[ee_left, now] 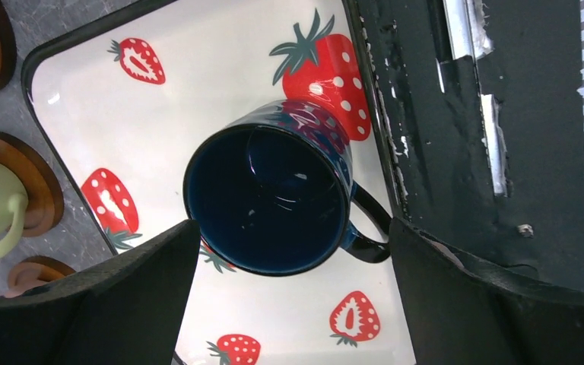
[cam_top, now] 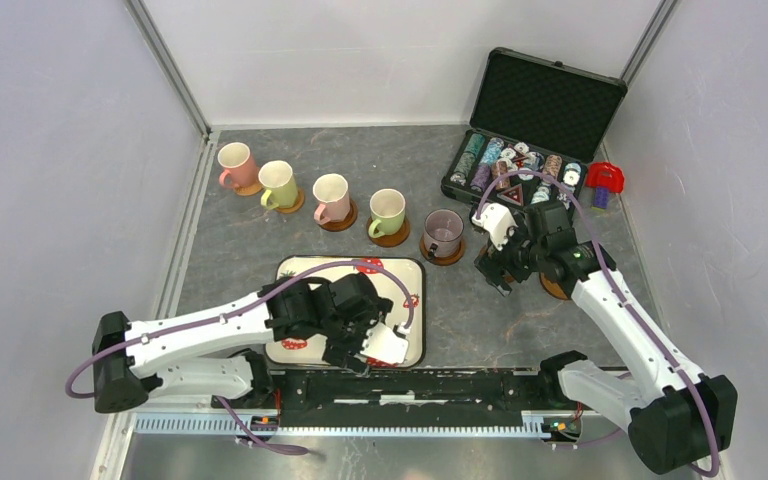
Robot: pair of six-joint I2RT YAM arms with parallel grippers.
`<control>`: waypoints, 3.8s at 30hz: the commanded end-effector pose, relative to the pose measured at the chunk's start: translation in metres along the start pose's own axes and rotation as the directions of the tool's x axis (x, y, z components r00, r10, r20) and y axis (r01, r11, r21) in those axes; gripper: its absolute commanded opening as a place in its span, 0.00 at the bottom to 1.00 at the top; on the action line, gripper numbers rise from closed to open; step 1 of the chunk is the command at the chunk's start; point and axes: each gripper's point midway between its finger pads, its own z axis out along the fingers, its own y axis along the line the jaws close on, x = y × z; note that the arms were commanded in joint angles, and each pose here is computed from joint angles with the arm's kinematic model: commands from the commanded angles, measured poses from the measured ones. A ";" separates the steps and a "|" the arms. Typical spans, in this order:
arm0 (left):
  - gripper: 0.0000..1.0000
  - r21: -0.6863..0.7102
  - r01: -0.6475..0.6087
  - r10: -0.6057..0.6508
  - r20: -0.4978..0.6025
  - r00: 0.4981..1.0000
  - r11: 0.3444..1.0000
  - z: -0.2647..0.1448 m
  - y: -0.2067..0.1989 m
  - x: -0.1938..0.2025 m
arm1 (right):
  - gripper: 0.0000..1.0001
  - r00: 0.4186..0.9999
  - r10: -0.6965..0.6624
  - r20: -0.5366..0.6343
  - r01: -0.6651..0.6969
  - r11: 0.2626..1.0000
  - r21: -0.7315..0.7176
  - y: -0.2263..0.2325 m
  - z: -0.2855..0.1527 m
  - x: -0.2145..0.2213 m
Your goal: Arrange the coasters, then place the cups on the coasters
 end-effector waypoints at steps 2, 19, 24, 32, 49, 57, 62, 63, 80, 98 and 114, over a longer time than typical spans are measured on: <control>1.00 -0.052 -0.084 0.085 0.023 0.996 0.995 0.008 0.017 -0.010 | 0.98 0.998 -0.046 0.050 0.044 0.999 0.028 -0.009 -0.010 -0.020; 1.00 -0.169 -0.103 0.093 -0.070 0.993 0.980 0.016 0.050 0.015 | 0.98 0.997 -0.057 0.055 0.055 0.998 0.039 -0.008 -0.015 -0.016; 1.00 -0.224 0.014 -0.035 -0.089 0.995 0.974 0.013 0.082 0.033 | 0.98 0.997 -0.055 0.061 0.052 0.997 0.051 -0.009 -0.015 -0.017; 1.00 -0.215 0.311 -0.319 -0.003 0.948 0.926 -0.013 0.100 0.031 | 0.98 0.995 -0.064 0.073 0.060 0.996 0.063 -0.011 -0.014 -0.019; 0.86 -0.149 0.593 -0.609 -0.104 0.786 0.791 0.004 0.060 0.075 | 0.98 0.953 0.047 0.300 -0.088 0.988 0.126 -0.033 -0.038 -0.086; 0.70 -0.260 0.662 -0.668 0.076 0.740 0.703 0.032 0.089 0.073 | 0.98 0.924 0.164 0.345 -0.224 0.964 0.141 -0.056 -0.043 -0.101; 0.48 -0.258 0.671 -0.668 0.116 0.735 0.695 0.042 0.085 0.076 | 0.98 0.914 0.188 0.360 -0.267 0.946 0.183 -0.075 -0.049 -0.102; 0.46 -0.255 0.671 -0.667 0.116 0.736 0.697 0.043 0.084 0.076 | 0.98 0.911 0.193 0.364 -0.275 0.943 0.187 -0.077 -0.050 -0.101; 0.02 -0.229 0.666 -0.604 0.288 0.743 0.710 -0.017 0.105 0.025 | 0.98 0.897 0.193 0.398 -0.311 0.915 0.256 -0.103 -0.067 -0.098; 0.02 -0.135 0.632 -0.486 0.525 0.699 0.763 -0.075 0.234 -0.184 | 0.98 0.747 0.343 0.569 -0.604 0.708 0.366 -0.244 -0.162 -0.083; 0.02 -0.166 0.587 -0.401 0.584 0.706 0.792 0.061 0.287 -0.302 | 0.98 0.729 0.441 0.524 -0.683 0.530 0.503 -0.310 -0.225 0.027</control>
